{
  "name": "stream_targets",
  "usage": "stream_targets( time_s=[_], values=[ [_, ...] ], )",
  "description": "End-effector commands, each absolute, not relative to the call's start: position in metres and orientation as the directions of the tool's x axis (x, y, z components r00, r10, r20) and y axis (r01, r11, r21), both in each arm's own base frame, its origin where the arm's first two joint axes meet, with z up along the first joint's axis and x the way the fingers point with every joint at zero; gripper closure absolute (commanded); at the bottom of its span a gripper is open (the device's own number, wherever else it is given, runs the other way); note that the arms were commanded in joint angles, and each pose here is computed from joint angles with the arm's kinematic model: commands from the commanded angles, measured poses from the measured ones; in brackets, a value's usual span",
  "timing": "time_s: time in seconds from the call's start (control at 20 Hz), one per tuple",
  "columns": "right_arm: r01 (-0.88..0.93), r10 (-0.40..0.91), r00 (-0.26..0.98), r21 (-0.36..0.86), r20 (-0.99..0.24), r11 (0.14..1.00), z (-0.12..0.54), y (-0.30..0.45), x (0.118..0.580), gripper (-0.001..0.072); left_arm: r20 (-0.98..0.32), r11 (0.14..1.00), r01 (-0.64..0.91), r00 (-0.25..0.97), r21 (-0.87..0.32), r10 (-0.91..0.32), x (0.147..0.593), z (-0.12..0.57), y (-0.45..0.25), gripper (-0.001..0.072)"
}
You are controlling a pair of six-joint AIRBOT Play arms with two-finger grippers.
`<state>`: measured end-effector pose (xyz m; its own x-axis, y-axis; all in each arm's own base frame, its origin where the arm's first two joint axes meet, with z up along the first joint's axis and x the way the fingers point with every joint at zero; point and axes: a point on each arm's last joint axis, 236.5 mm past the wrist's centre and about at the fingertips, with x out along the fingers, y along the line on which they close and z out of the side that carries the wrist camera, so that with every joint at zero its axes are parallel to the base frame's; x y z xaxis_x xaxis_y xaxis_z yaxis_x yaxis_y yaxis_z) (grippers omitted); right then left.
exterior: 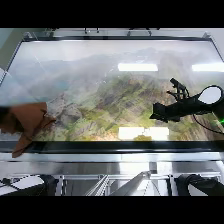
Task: Fold the shirts.
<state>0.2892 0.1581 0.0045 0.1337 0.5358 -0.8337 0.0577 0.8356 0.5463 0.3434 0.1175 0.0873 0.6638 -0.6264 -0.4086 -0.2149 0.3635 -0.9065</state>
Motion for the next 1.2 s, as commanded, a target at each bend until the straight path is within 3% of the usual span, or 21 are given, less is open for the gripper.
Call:
stream_targets(
  time_s=[0.0, 0.25, 0.45, 0.55, 0.65, 0.7, 0.75, 0.85, 0.9, 0.95, 1.05, 1.15],
  values=[
    [0.062, 0.551, 0.126, 0.561, -0.825, 0.826, 0.006, 0.162, 0.287, 0.0692, -0.009, 0.231, 0.305, 0.587, -0.924, -0.81, 0.368, 0.234, 0.006, 0.0679],
    [-0.044, 0.549, 0.074, 0.547, -0.833, 0.836, 0.005, 0.157, 0.275, 0.0692, 0.024, 0.079, 0.511, 0.191, -0.856, -0.981, 0.331, 0.291, -0.158, 0.0678],
    [0.002, 0.541, 0.069, 0.543, -0.838, 0.84, 0.004, 0.135, 0.275, 0.0691, 0.013, -0.032, 0.577, -0.038, -0.816, -0.999, 0.306, 0.306, -0.22, 0.0678],
    [0.039, 0.538, 0.097, 0.544, -0.837, 0.838, 0.005, 0.122, 0.281, 0.0692, -0.002, -0.035, 0.55, -0.067, -0.835, -0.998, 0.316, 0.291, -0.232, 0.0679],
    [0.075, 0.533, 0.12, 0.543, -0.837, 0.836, 0.005, 0.11, 0.286, 0.0691, -0.083, 0.026, 0.497, -0.093, -0.867, -0.992, 0.327, 0.251, -0.241, 0.0674],
    [0.085, 0.533, 0.123, 0.544, -0.837, 0.835, 0.005, 0.107, 0.287, 0.0689, -0.136, 0.069, 0.469, -0.112, -0.881, -0.984, 0.332, 0.227, -0.245, 0.056],
    [0.092, 0.532, 0.124, 0.543, -0.838, 0.835, 0.005, 0.104, 0.287, 0.0683, -0.172, 0.101, 0.431, -0.128, -0.897, -0.977, 0.335, 0.207, -0.247, 0.0377],
    [0.055, 0.523, 0.09, 0.528, -0.848, 0.847, 0.002, 0.102, 0.279, 0.0682, -0.18, 0.119, 0.361, -0.14, -0.925, -0.974, 0.346, 0.185, -0.243, 0.0359],
    [0.037, 0.516, 0.061, 0.519, -0.854, 0.854, 0.001, 0.1, 0.272, 0.0681, -0.176, 0.125, 0.319, -0.135, -0.939, -0.975, 0.351, 0.179, -0.237, 0.0265],
    [0.034, 0.505, 0.036, 0.506, -0.862, 0.862, -0.001, 0.097, 0.266, 0.0681, -0.176, 0.139, 0.277, -0.112, -0.951, -0.978, 0.36, 0.173, -0.225, 0.0007],
    [0.032, 0.496, 0.017, 0.496, -0.868, 0.867, -0.002, 0.095, 0.262, 0.0681, -0.212, 0.189, 0.214, -0.089, -0.958, -0.973, 0.368, 0.156, -0.198, -0.0007],
    [0.031, 0.495, 0.016, 0.495, -0.869, 0.868, -0.003, 0.095, 0.262, 0.0683, -0.382, 0.361, 0.166, -0.12, -0.918, -0.916, 0.36, 0.115, -0.17, -0.0006]
  ],
)
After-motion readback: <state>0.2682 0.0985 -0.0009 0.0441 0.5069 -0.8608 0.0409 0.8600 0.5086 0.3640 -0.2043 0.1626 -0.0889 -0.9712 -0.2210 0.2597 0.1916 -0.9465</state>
